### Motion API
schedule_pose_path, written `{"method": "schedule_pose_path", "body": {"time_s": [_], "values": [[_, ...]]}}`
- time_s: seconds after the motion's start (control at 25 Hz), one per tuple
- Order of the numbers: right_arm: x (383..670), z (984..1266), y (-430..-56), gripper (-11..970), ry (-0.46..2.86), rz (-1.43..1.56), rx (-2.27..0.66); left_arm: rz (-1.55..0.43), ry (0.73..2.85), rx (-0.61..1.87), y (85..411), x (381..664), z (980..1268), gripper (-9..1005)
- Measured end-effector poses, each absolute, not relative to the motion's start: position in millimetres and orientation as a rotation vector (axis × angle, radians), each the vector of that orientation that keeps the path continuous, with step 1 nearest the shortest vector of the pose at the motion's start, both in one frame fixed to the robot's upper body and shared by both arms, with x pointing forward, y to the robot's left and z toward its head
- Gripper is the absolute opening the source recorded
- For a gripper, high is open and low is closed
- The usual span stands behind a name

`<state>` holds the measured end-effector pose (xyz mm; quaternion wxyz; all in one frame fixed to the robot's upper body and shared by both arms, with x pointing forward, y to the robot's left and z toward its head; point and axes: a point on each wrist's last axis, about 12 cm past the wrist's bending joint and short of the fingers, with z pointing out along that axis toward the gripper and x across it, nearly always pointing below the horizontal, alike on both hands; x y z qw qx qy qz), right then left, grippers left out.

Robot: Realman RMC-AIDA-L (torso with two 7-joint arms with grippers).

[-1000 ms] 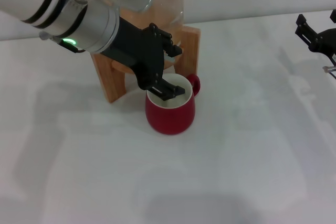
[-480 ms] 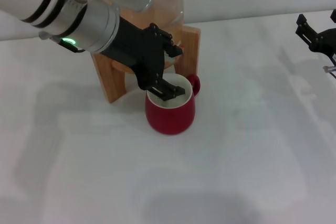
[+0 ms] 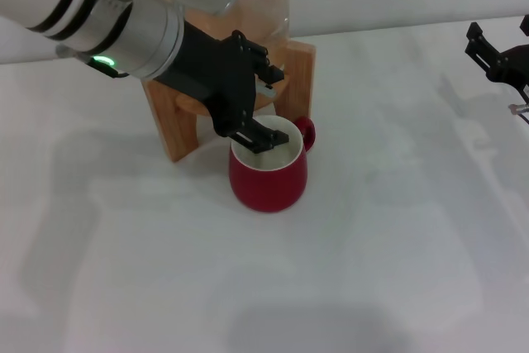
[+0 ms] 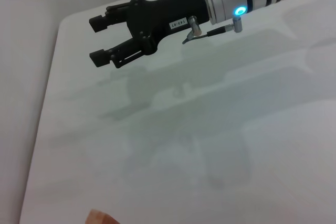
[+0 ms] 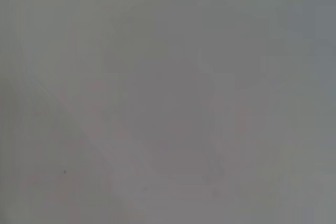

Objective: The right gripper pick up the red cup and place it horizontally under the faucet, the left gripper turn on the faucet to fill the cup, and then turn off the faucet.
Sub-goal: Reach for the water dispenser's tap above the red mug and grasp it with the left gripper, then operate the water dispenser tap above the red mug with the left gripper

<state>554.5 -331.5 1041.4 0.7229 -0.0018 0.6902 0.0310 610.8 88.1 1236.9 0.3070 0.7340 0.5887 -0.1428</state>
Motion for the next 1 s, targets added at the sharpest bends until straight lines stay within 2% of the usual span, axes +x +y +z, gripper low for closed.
{"method": "schedule_pose_path", "body": {"time_s": [0.36, 1.0], "values": [[554.6, 1041.5, -331.6, 874, 1.524, 0.071, -0.002, -0.341, 1.518, 1.874, 95.4, 610.2, 1249.2, 814], [556.0, 1042.3, -329.1, 874, 1.521, 0.079, -0.006, -0.417, 1.509, 1.739, 119.1, 591.9, 1241.0, 814]]}}
